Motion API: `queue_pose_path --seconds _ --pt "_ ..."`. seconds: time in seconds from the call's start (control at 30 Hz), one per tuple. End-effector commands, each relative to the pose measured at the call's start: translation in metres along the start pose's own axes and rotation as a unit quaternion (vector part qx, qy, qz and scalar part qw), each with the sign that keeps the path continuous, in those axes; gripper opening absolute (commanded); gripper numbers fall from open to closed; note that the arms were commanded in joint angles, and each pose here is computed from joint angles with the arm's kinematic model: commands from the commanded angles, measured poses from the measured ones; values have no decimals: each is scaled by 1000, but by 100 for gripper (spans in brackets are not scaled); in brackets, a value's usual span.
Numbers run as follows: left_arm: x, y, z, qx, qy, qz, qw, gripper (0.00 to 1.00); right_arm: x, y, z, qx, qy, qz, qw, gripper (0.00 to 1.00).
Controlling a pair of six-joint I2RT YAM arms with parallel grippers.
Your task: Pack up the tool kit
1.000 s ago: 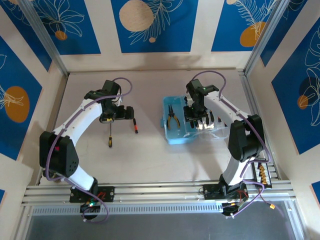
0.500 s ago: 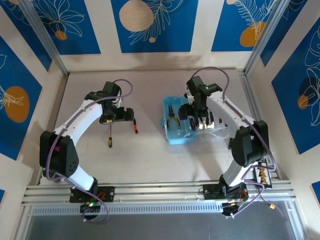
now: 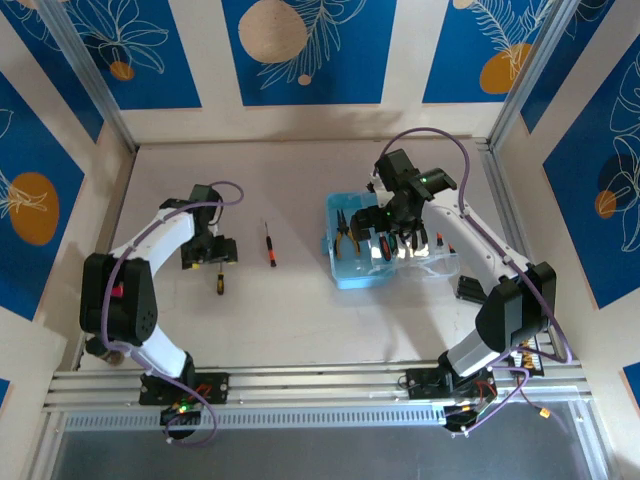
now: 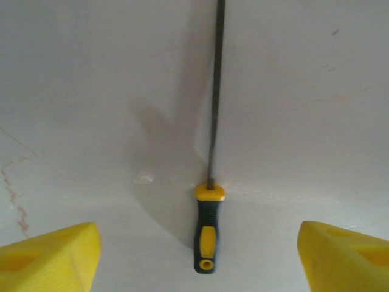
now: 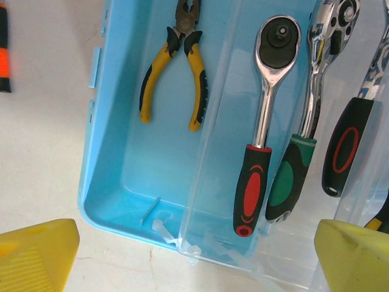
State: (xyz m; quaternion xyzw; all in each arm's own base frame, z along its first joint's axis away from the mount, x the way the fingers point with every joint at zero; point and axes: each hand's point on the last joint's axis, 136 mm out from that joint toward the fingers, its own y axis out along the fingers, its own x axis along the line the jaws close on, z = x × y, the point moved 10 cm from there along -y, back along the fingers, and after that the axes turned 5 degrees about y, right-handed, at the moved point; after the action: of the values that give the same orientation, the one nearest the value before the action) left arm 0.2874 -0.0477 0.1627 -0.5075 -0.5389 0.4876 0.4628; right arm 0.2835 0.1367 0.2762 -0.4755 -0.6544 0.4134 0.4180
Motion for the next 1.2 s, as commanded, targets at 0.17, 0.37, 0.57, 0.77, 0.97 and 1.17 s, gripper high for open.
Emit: queue_pose_path --seconds 0.17,0.37,0.57,0.77,0.97,1.17 --pt "-3 43 9 62 2 9 998 61 6 -5 0 6 -3 -6 1000 99" --pt "-4 60 12 83 2 10 996 47 5 -7 -1 5 -4 -3 1000 99" --pt "-8 63 10 82 1 25 996 30 5 -7 -1 6 -4 -3 1000 99" --pt "-12 57 6 74 6 39 997 17 5 -10 -1 3 -5 -3 1000 99" --pt "-22 34 1 55 22 70 996 5 5 -13 1 1 -6 -4 1000 99" --pt "-45 -37 -12 -29 43 169 984 0 7 -21 2 -13 -5 -27 1000 99"
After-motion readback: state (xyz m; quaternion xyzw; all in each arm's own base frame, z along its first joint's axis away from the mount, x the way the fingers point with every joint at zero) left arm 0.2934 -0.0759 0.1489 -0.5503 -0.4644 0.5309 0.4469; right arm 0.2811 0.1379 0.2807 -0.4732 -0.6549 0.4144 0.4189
